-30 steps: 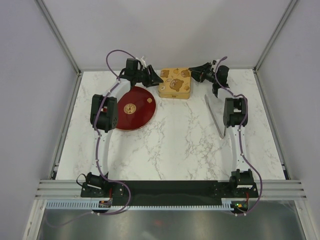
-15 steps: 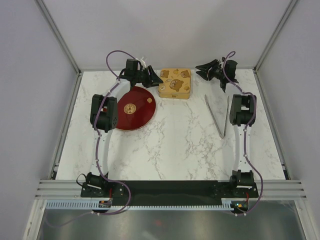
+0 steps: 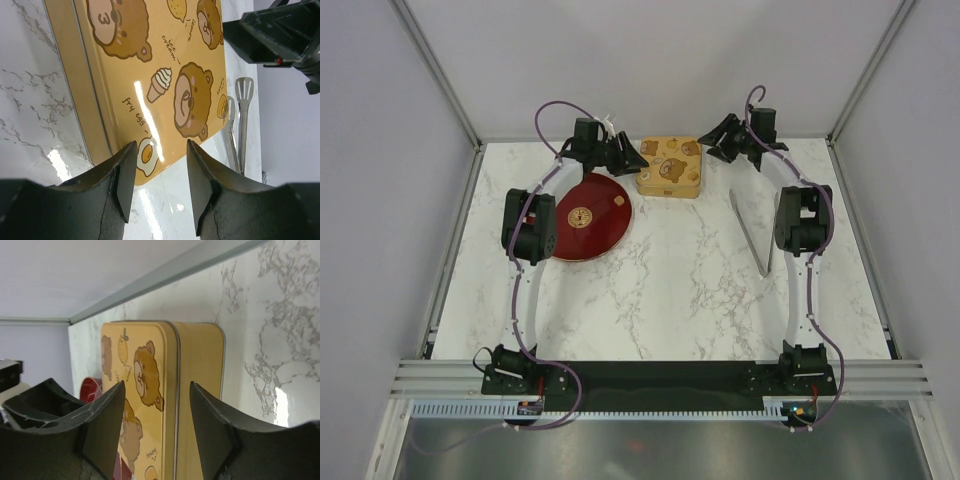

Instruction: Pack the chocolate

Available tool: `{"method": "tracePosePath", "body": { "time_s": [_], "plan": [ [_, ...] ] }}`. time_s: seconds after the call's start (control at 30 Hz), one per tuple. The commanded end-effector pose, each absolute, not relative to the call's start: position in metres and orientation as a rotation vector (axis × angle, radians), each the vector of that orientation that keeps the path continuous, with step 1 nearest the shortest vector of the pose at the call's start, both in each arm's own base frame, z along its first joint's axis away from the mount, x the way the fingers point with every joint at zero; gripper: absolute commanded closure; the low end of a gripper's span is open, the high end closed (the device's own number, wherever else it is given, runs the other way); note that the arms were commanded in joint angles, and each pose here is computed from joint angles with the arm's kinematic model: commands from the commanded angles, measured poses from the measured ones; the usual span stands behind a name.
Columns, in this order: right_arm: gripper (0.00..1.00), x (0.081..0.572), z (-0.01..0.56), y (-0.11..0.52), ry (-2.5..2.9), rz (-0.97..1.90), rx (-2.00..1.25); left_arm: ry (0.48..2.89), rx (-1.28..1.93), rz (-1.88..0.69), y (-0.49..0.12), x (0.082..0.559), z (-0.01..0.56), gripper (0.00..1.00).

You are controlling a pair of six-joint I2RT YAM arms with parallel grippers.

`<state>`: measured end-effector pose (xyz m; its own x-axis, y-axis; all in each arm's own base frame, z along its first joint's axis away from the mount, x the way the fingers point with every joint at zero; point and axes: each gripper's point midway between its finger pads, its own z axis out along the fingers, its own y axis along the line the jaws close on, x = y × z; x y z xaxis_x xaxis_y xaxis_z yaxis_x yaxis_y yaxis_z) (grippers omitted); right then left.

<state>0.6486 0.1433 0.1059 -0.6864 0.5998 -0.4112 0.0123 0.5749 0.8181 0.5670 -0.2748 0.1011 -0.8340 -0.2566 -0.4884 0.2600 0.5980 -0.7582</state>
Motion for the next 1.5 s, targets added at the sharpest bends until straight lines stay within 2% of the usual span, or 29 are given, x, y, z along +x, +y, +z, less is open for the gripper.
{"method": "tracePosePath", "body": {
  "time_s": [0.0,0.2,0.43,0.63,0.83,0.93,1.07,1.17,1.2,1.3,1.47],
  "plan": [
    [0.37,0.637,0.105,0.151,2.184,0.927,0.398,2.216,0.027,-1.239,-0.282,0.568,0.115,0.48],
    [0.34,0.628,0.087,0.164,2.237,0.886,0.353,2.216,0.028,-1.238,-0.284,0.568,0.115,0.48],
    [0.59,0.612,0.051,0.161,2.314,0.863,0.364,2.227,0.032,-1.238,-0.288,0.566,0.109,0.48],
    [0.69,0.606,0.04,0.165,2.316,0.883,0.311,2.245,0.027,-1.235,-0.288,0.564,0.1,0.48],
    [0.6,0.613,0.059,0.151,2.275,0.876,0.31,2.232,0.039,-1.237,-0.288,0.562,0.111,0.48],
    [0.52,0.622,0.1,0.136,2.197,0.862,0.313,2.197,0.062,-1.234,-0.287,0.56,0.136,0.48],
    [0.5,0.627,0.15,0.121,2.107,0.856,0.323,2.118,0.105,-1.211,-0.281,0.552,0.196,0.48],
    [0.65,0.623,0.174,0.142,2.056,0.961,0.292,2.071,0.107,-1.158,-0.271,0.542,0.234,0.47],
    [0.77,0.625,0.18,0.153,2.024,1.005,0.261,2.081,0.086,-1.134,-0.266,0.537,0.232,0.47],
    [0.93,0.623,0.18,0.199,1.984,1.171,0.216,2.068,0.028,-1.065,-0.251,0.519,0.252,0.45],
    [0.95,0.614,0.178,0.28,1.943,1.474,0.142,2.074,-0.067,-1.0,-0.23,0.485,0.26,0.43]
  ]
}}
